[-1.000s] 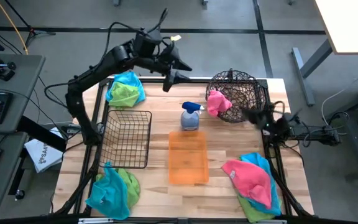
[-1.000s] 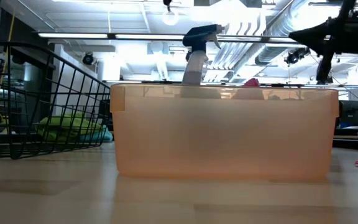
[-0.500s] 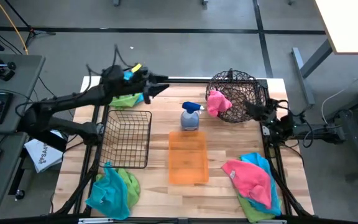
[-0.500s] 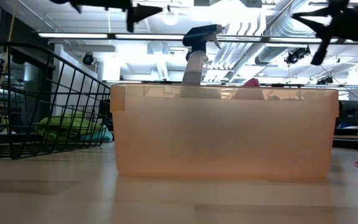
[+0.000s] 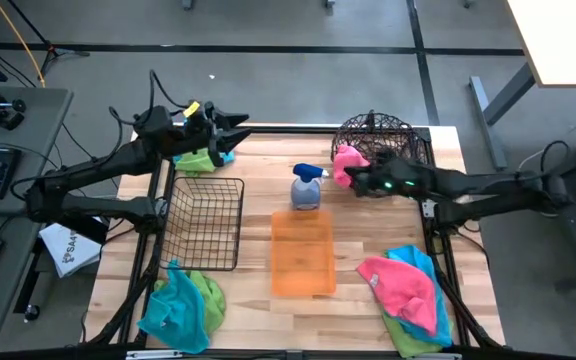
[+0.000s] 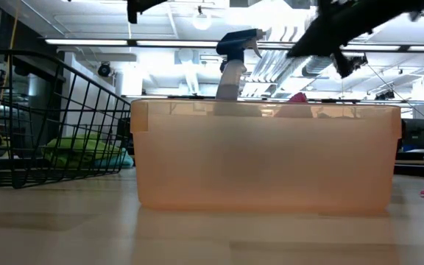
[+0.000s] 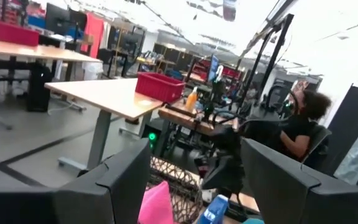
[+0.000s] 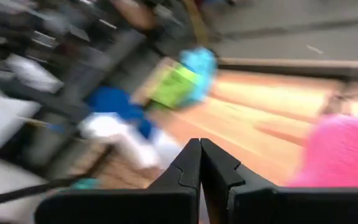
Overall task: Sort microfiber towel by color & place in baskets
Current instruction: Put the top pink microfiber cloth into the mesh basket, then put the pink microfiber cloth into the mesh basket
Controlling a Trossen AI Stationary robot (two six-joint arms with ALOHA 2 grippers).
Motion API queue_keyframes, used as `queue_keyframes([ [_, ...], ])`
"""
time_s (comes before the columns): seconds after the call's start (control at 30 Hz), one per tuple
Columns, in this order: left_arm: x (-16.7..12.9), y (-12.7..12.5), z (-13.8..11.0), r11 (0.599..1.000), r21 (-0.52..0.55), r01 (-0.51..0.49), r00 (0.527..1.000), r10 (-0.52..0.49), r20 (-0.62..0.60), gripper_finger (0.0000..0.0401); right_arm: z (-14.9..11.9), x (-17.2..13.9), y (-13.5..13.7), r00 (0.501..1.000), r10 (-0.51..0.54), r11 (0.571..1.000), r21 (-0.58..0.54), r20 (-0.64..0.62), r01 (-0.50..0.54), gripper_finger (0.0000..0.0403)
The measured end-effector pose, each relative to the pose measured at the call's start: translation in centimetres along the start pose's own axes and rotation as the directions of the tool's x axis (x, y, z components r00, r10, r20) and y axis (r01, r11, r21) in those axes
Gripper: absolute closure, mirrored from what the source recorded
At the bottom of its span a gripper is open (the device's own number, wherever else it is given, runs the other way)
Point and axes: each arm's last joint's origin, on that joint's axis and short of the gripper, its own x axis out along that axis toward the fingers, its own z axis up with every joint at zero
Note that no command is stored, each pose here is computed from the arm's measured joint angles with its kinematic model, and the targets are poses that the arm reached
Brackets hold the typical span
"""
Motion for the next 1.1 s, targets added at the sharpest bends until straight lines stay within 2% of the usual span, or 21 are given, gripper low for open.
queue_keyframes([
  [0.13,0.0,0.3,0.1,1.000,-0.014,-0.015,1.000,0.015,0.005,0.0162,0.7,3.5,-0.3,0.970,-0.220,0.975,-0.067,-0.107,0.214,0.0402],
  [0.23,-0.1,0.5,0.1,1.000,-0.015,-0.024,1.000,0.024,-0.001,0.0162,0.6,5.8,-1.2,0.930,-0.319,0.946,-0.122,-0.184,0.301,0.0402],
  [0.33,-0.1,0.5,-0.1,0.999,-0.017,-0.030,0.999,0.030,-0.015,0.0162,0.5,7.3,-2.5,0.884,-0.421,0.905,-0.161,-0.203,0.393,0.0402],
  [0.4,-0.1,0.6,-0.2,0.999,-0.019,-0.034,0.999,0.033,-0.029,0.0162,0.5,7.9,-3.9,0.833,-0.503,0.863,-0.178,-0.232,0.472,0.0402],
  [0.5,-0.1,0.7,-0.6,0.999,-0.024,-0.047,0.997,0.045,-0.068,0.0162,0.3,7.8,-6.2,0.720,-0.633,0.774,-0.224,-0.285,0.592,0.0402],
  [0.63,-0.1,0.8,-0.8,0.998,-0.018,-0.058,0.994,0.056,-0.093,0.0162,1.2,7.3,-8.0,0.625,-0.745,0.667,-0.235,-0.234,0.707,0.0403],
  [0.87,-0.2,1.2,-0.8,0.997,-0.001,-0.077,0.993,0.077,-0.092,0.0162,2.6,6.8,-11.1,0.514,-0.817,0.570,-0.235,-0.261,0.787,0.0403],
  [0.9,-0.2,1.2,-0.8,0.997,-0.001,-0.080,0.993,0.079,-0.093,0.0162,2.9,6.6,-11.3,0.516,-0.815,0.573,-0.230,-0.263,0.787,0.0403],
  [0.97,-0.2,1.3,-0.8,0.996,0.000,-0.085,0.992,0.084,-0.094,0.0162,3.7,5.9,-11.2,0.557,-0.788,0.610,-0.218,-0.262,0.761,0.0403],
  [1.1,-0.2,1.4,-0.8,0.996,-0.001,-0.088,0.991,0.087,-0.103,0.0162,5.7,3.2,-8.9,0.707,-0.665,0.746,-0.239,-0.240,0.621,0.0403],
])
